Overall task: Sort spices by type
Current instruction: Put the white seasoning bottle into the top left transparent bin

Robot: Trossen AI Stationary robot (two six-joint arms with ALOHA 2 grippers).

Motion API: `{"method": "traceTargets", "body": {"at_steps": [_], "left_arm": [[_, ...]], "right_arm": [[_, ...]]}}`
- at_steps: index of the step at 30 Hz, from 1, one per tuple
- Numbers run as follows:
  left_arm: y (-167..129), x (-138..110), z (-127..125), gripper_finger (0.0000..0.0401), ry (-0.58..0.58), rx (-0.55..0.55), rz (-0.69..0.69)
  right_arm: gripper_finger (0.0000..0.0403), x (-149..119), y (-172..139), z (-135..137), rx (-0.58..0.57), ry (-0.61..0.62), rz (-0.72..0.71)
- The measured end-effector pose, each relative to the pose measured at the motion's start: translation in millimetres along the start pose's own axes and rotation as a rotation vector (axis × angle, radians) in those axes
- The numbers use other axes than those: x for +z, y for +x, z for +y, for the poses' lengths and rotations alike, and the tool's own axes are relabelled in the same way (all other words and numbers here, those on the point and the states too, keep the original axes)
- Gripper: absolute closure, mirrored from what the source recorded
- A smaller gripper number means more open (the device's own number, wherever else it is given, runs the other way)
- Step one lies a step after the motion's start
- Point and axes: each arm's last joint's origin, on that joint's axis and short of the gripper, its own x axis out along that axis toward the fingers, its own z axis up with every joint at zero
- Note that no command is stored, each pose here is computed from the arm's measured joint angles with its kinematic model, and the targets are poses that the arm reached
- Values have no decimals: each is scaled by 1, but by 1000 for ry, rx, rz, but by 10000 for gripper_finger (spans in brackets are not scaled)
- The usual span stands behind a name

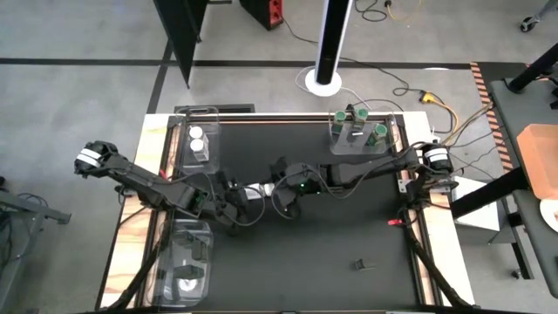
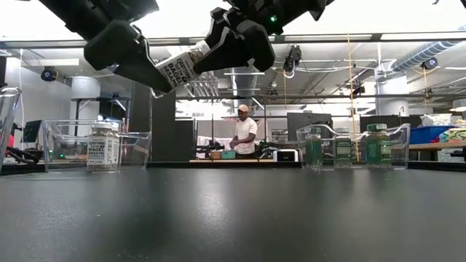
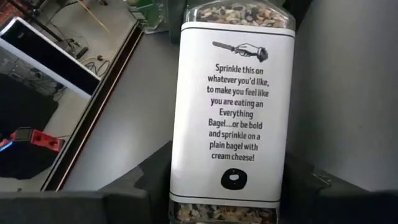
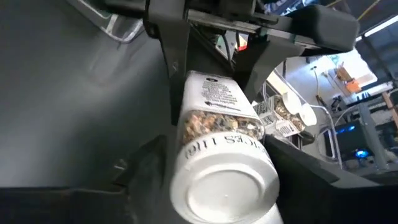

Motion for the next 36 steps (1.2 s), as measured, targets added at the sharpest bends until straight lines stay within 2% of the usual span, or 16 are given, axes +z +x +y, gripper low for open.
{"method": "traceTargets", "body": {"at_steps": [5, 9, 14, 18, 20, 24, 29, 33, 36], "left_arm": [[0, -1, 1, 223, -3, 43, -7], [-1, -3, 4, 223, 7, 104, -15], [-6, 0, 8, 223, -12, 104, -47], [-13, 6, 9, 223, 0, 87, -115], [-19, 10, 8, 223, 2, 71, -173], [-25, 17, 8, 223, 10, -11, -294], [-26, 18, 5, 223, 57, -86, -479], [-27, 16, 5, 223, 68, -120, -599], [-28, 15, 6, 223, 53, -129, -645]], "right_arm": [[130, 3, -5, -3, -14, 54, -9], [105, 10, -25, -14, -30, 107, -36], [109, 11, -63, -33, -26, 185, -66], [125, -3, -92, -44, 6, 251, -187], [134, -15, -101, -44, -23, 289, -245], [148, -42, -101, -26, -97, 316, -325], [154, -53, -96, -4, -176, 293, -478], [144, -55, -85, 9, -136, 322, -517], [130, -49, -83, 9, -78, 324, -611]]}}
